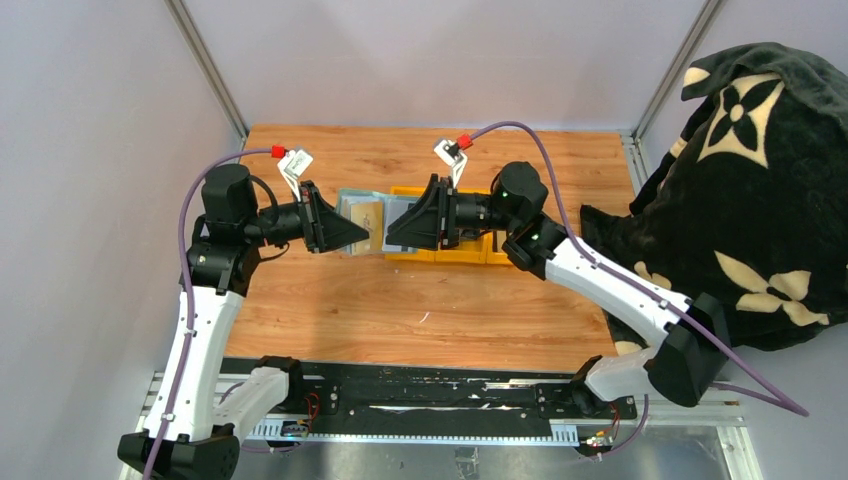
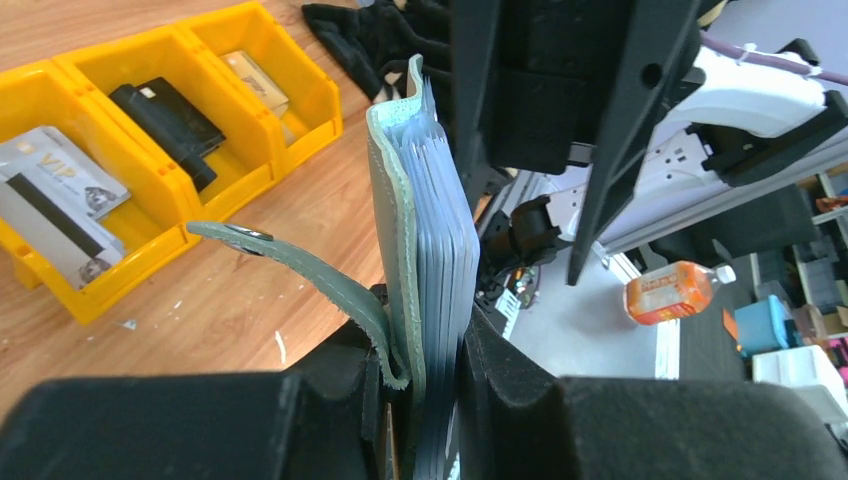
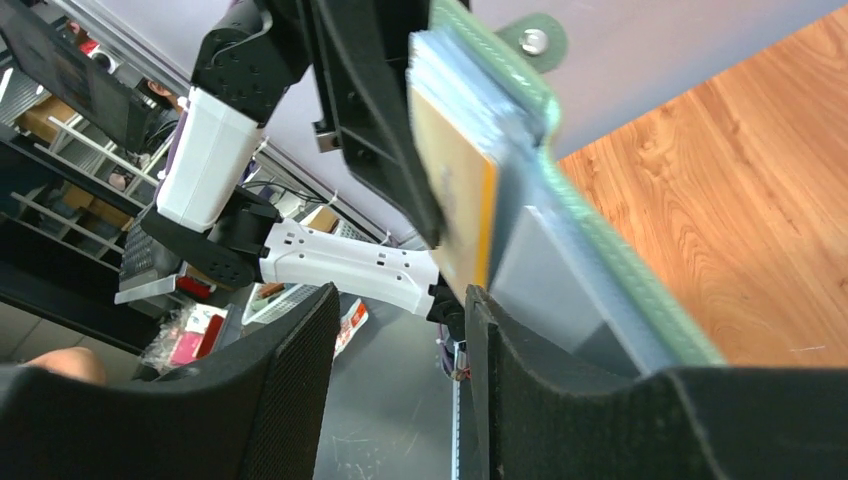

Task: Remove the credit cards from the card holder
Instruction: Remove the credit card from the card holder.

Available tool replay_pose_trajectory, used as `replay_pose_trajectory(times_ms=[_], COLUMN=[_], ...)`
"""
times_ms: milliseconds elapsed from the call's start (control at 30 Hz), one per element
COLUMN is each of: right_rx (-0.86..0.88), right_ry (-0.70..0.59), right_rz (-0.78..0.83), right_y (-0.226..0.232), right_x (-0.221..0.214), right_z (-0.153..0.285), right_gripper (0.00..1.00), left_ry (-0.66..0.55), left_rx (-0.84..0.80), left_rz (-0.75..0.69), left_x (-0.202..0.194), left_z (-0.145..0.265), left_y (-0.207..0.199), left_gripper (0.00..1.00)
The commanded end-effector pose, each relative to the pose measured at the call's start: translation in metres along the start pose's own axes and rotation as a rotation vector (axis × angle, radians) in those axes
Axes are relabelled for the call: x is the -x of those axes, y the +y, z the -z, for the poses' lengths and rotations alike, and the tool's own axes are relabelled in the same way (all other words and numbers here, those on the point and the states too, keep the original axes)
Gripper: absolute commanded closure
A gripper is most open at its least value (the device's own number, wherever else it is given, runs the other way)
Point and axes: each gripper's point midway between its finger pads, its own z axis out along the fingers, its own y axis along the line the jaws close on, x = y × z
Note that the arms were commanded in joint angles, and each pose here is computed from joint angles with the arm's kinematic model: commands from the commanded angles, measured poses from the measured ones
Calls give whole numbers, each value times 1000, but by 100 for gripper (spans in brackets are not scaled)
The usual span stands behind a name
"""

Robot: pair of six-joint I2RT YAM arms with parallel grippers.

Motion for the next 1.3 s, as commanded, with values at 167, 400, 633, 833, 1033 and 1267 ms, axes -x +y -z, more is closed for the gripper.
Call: replay_pose_trajectory(times_ms=[167,400,633,833,1033,1267], right_rx=[16,22,89,86,149,137], right_ry=[-11,-15,-44,-52,-68,-56], right_rz=[1,-19,-36,-60,-64,-65], right_y=[2,-1,10,7,18,16], right_x=[5,4,12,11,12,2], right_z=[-8,-12,-20,-21,-19,-12], right_gripper=[50,64,82,100,100,100], left_ry=[-2,13,15,21,35,59], left_rx=[-166,-220,-215,-223,-241,-290], left_rz=[-18,-25,-12,-7,4,-4], left_x=[8,8,2,0,-7,-6], left_z=[8,12,11,12,12,14], left_y=[-40,-54,-50,-51,-49,-58], left_gripper=[83,74,65,54,52,62])
